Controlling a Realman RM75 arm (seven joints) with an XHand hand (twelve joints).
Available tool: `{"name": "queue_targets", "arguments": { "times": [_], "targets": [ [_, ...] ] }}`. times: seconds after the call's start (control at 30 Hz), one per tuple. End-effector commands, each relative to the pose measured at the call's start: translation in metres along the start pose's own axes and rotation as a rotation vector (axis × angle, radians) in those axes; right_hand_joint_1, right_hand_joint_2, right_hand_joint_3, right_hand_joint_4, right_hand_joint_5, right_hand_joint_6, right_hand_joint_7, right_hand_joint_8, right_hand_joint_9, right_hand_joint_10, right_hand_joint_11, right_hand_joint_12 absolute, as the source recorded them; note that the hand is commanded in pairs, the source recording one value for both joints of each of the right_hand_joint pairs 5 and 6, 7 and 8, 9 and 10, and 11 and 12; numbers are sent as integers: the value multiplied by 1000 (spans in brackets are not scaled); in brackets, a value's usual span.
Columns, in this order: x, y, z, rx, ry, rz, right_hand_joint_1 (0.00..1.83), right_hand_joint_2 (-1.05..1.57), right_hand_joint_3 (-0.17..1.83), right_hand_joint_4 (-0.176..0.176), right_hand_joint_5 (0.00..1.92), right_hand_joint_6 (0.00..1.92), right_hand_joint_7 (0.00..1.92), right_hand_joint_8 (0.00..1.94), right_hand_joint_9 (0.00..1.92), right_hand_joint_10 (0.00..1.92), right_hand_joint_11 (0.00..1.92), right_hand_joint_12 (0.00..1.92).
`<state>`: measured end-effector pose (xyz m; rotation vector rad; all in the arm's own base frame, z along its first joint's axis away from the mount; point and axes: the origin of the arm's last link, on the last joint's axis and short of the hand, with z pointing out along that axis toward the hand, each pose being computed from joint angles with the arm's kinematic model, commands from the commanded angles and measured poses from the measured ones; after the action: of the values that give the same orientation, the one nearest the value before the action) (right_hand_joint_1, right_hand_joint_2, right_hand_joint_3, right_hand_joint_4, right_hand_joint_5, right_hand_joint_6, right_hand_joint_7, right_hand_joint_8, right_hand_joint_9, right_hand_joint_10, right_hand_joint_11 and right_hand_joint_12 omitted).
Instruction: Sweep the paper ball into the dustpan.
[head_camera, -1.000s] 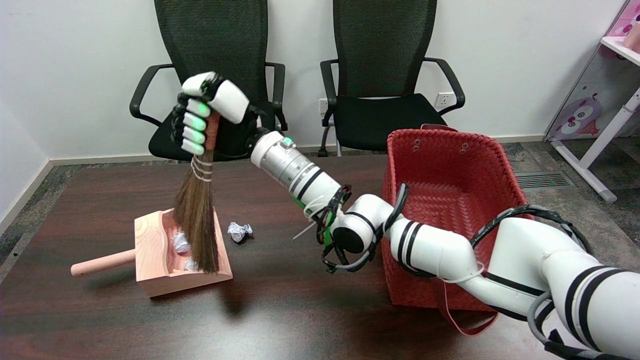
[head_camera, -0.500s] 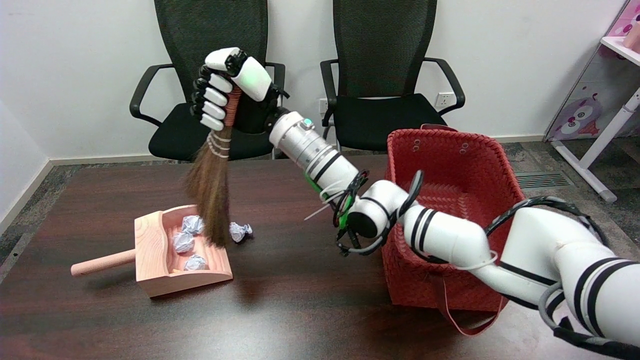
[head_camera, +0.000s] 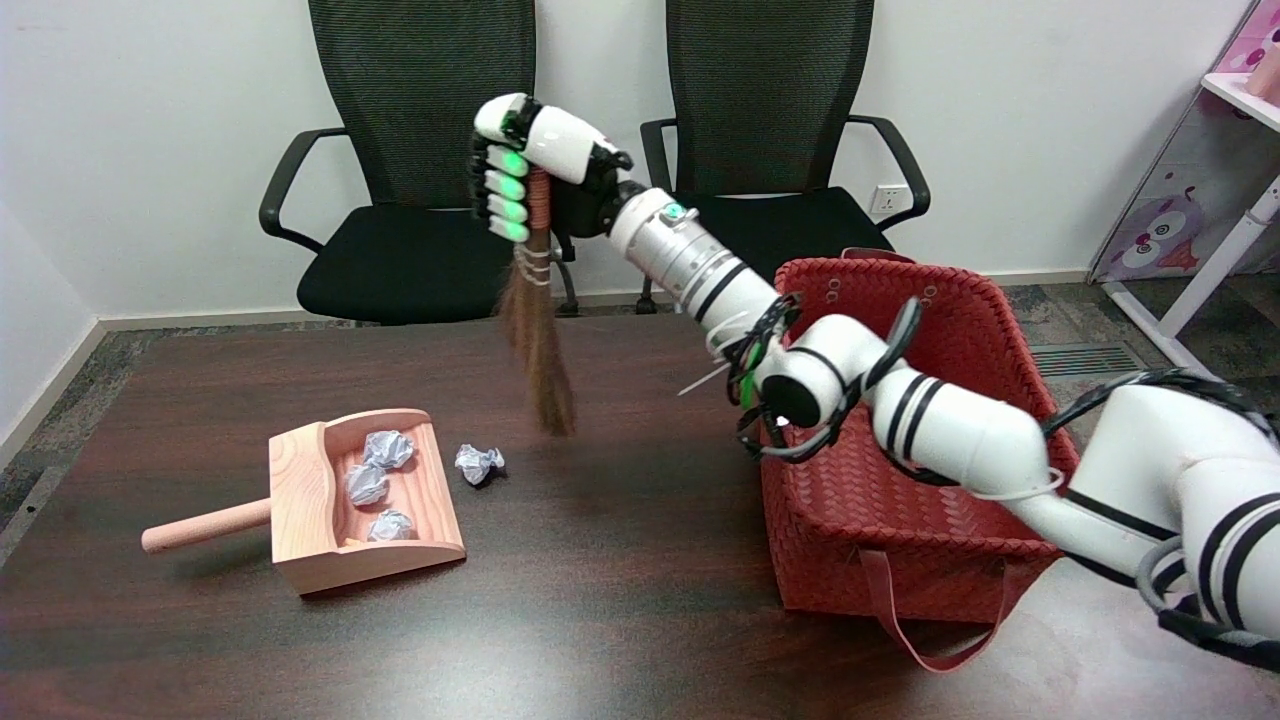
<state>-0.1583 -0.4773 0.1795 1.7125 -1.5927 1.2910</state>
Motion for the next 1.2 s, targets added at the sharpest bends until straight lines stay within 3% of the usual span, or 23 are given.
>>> {"name": "queue_targets", "arguments": {
  "times": [0.03, 0.3, 0.6, 0.87, 1.2],
  "targets": [
    [56, -11, -28, -76, 88, -174, 852, 1544, 1585, -2, 1920, 1920, 1920, 1920, 1920, 1920, 1920, 1920],
    [50, 25, -41, -174, 74, -194, 856, 1541, 1605, -3, 1920, 1920, 1920, 1920, 1920, 1920, 1920, 1920],
    [34, 58, -42, -310, 4, -343, 857, 1538, 1610, -2, 1920, 1920, 1920, 1920, 1920, 1920, 1920, 1920],
    [8, 62, -33, -278, -72, -502, 867, 1466, 1767, -2, 1920, 1920, 1920, 1920, 1920, 1920, 1920, 1920],
    [-26, 73, -27, -233, -121, -461, 872, 1340, 1833, -2, 1920, 1920, 1920, 1920, 1920, 1920, 1920, 1920]
  ]
}}
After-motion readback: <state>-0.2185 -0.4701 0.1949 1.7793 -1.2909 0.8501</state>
